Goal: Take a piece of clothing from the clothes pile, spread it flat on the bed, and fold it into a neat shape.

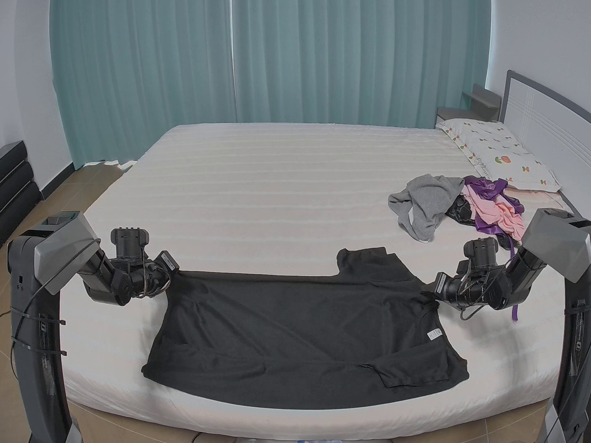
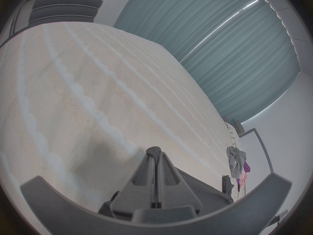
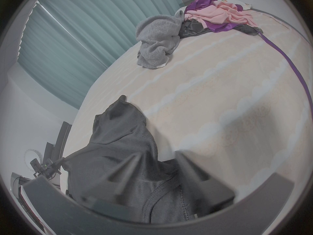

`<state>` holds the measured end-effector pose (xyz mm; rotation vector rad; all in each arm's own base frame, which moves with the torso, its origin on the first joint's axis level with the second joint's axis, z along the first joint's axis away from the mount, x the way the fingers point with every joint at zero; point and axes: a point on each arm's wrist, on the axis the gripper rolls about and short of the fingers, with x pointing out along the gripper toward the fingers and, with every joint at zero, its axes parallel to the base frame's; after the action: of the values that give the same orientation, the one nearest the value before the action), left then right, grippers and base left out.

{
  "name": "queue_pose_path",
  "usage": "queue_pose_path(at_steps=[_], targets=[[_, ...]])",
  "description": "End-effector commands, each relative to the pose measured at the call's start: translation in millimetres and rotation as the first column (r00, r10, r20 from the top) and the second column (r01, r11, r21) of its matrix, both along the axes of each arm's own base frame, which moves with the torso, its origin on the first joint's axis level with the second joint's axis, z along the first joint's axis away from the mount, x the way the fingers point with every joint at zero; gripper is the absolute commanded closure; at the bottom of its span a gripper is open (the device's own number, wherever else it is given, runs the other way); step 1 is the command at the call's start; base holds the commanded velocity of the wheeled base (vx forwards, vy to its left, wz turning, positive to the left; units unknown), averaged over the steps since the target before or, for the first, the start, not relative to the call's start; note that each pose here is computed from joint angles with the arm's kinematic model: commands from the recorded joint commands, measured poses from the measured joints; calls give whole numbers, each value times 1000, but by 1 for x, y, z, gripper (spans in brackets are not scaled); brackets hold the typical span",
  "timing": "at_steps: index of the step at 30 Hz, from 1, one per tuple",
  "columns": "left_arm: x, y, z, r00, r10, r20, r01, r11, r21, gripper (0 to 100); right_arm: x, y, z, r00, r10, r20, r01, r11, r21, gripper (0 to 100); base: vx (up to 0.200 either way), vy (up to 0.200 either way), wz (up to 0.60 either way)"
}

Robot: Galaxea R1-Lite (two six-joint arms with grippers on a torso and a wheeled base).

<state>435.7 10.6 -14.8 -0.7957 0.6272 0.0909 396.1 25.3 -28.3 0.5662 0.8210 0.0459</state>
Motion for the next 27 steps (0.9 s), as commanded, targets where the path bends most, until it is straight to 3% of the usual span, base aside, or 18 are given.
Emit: queue_pose_path(at_steps=[1, 10, 16, 27], targets=[[0, 0, 0, 1000, 0, 0, 0, 1000, 0, 100, 3, 0, 11, 999, 3, 35, -3, 1000, 3, 0, 0, 0, 0], [-2, 0, 1, 1000, 0, -2, 0, 1000, 0, 100, 37, 8, 12, 993, 9, 118, -11, 1000, 16, 0, 0, 0, 0], [-2, 0, 0, 1000, 0, -3, 0, 1000, 0, 100, 54, 30, -2, 996, 39, 86, -42, 999, 34, 0, 0, 0, 0], [-3, -1, -2, 1000, -3, -12, 3, 1000, 0, 100, 66, 32, -15, 996, 25, 85, -29, 998, 50, 0, 0, 0, 0]])
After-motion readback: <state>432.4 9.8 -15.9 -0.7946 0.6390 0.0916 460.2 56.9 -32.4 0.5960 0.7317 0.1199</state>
